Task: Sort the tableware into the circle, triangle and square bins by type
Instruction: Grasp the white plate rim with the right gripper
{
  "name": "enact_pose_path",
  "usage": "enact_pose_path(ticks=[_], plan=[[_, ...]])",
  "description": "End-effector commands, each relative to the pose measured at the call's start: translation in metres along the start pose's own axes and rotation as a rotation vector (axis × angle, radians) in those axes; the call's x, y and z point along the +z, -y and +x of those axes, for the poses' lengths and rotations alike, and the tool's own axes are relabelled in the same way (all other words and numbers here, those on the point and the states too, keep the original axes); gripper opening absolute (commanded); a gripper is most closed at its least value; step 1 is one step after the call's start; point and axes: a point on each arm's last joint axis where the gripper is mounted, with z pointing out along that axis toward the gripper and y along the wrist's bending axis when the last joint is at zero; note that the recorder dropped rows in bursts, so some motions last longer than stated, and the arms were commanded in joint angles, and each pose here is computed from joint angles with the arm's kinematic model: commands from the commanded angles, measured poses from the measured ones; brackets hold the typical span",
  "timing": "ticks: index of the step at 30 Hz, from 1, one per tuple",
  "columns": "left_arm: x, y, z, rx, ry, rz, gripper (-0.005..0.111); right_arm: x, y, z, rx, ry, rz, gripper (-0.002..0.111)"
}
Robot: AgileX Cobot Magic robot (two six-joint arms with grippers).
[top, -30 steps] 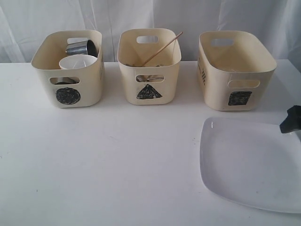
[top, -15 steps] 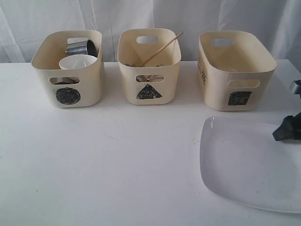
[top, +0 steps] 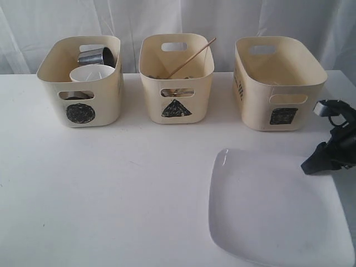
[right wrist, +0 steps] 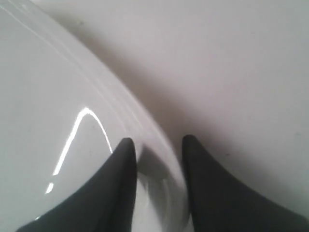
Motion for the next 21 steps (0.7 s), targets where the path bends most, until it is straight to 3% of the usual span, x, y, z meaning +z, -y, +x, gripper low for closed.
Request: enact_pose_path(ticks=[1,5,21], plan=[[0.0,0.001,0.003,-0.01,-0.023,0.006,0.0,0.02,-0.005,0.026,-0.045,-0.177,-0.106,0.017],[0.0,0.001,0.003,-0.01,-0.023,0.006,0.0,0.017,-0.01,0.025,-0.04,-0.182,-0.146,0.0],[0.0,0.001,0.003,-0.01,-0.023,0.006,0.0,-0.022,-0.044,0.002,-0.016,-0.03,-0.277,0.0]])
